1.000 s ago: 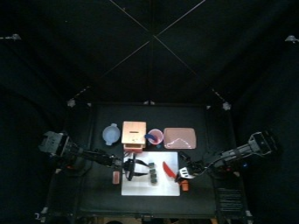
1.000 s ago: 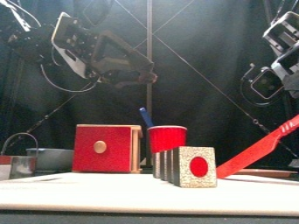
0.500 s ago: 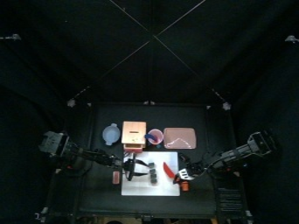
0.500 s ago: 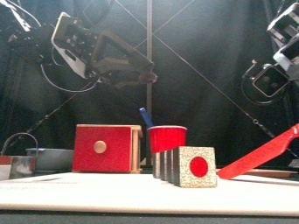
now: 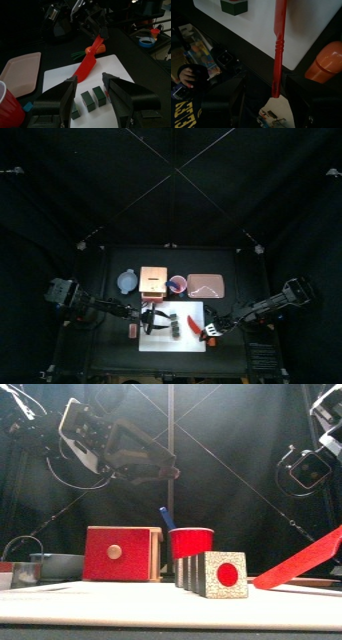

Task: Place sushi on board then cut the sushi with the knife then place the pieces on the plate
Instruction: Place the 4 sushi pieces on the plate

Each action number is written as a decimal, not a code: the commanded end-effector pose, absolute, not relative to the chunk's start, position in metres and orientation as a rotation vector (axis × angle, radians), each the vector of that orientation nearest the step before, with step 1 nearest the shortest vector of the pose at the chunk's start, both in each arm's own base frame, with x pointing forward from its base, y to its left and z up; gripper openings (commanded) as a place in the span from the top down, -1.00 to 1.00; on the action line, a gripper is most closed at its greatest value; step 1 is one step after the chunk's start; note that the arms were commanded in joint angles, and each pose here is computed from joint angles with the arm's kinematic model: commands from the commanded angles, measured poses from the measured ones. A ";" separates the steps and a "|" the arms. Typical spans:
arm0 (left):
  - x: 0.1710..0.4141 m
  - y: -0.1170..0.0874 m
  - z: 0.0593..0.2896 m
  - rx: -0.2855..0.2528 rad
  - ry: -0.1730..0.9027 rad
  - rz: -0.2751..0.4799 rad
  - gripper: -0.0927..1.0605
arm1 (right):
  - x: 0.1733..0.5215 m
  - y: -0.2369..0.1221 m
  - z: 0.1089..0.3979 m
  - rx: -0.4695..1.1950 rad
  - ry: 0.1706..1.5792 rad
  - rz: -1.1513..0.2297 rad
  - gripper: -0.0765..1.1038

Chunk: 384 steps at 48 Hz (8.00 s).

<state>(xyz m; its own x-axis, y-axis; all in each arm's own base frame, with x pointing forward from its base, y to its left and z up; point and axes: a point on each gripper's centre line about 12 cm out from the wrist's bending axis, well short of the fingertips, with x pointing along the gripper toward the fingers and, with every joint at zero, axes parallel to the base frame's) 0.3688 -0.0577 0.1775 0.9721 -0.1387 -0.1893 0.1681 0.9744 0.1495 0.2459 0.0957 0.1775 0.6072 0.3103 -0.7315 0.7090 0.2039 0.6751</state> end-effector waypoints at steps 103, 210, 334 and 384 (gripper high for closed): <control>0.376 -0.029 0.226 0.090 0.013 -0.025 -0.58 | 0.350 0.009 0.178 0.048 0.655 0.007 -0.57; 0.308 -0.012 0.195 -0.104 0.124 0.135 -0.58 | 0.392 0.004 0.124 0.062 0.754 0.073 -0.61; 0.307 -0.015 0.189 -0.067 0.146 0.104 -0.58 | 0.298 -0.155 0.137 0.888 0.789 -0.975 -0.21; 0.302 -0.015 0.183 -0.056 0.164 0.096 -0.58 | 0.301 -0.171 0.146 0.800 0.797 -1.100 -0.24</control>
